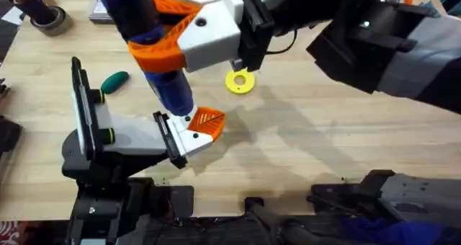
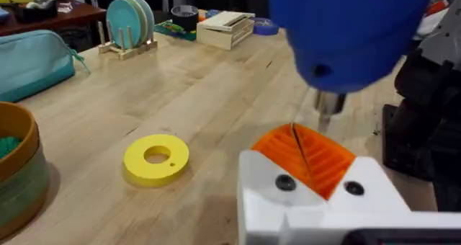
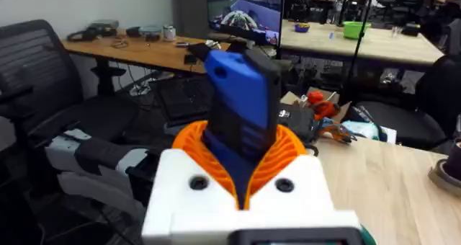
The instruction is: Pick up the gripper from the table and insert it into the empty holder that is missing its gripper. Then pick up a screw, insert it into the mounting hole, and use the screwdriver to tighten it. Finally, clean up the table by picking up the vegetable and placing it into the bucket.
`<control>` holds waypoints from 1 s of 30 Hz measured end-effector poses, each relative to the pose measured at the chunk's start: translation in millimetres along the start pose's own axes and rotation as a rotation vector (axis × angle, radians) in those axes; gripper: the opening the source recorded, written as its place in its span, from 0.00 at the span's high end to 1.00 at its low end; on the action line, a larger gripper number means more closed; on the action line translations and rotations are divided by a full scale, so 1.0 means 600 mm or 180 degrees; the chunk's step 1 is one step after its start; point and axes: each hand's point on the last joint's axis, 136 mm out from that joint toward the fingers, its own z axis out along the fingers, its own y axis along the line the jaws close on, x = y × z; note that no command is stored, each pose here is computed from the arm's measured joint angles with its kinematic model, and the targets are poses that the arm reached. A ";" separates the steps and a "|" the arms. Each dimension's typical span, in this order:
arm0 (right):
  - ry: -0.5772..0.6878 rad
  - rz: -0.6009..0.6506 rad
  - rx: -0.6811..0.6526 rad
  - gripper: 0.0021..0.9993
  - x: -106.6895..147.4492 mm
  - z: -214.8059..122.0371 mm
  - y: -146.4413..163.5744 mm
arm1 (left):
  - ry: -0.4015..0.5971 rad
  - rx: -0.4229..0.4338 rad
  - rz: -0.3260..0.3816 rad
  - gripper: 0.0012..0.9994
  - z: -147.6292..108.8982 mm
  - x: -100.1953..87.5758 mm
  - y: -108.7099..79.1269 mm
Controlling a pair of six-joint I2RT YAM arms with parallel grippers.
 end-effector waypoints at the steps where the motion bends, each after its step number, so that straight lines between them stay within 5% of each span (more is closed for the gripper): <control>1: 0.0000 -0.0008 0.0001 0.98 0.000 0.000 0.000 | -0.0001 0.0001 0.0001 1.00 0.000 0.000 0.000; 30: 0.0046 0.0006 -0.0004 0.98 0.023 0.006 -0.011 | 0.0000 0.0001 0.0000 1.00 0.000 0.000 0.000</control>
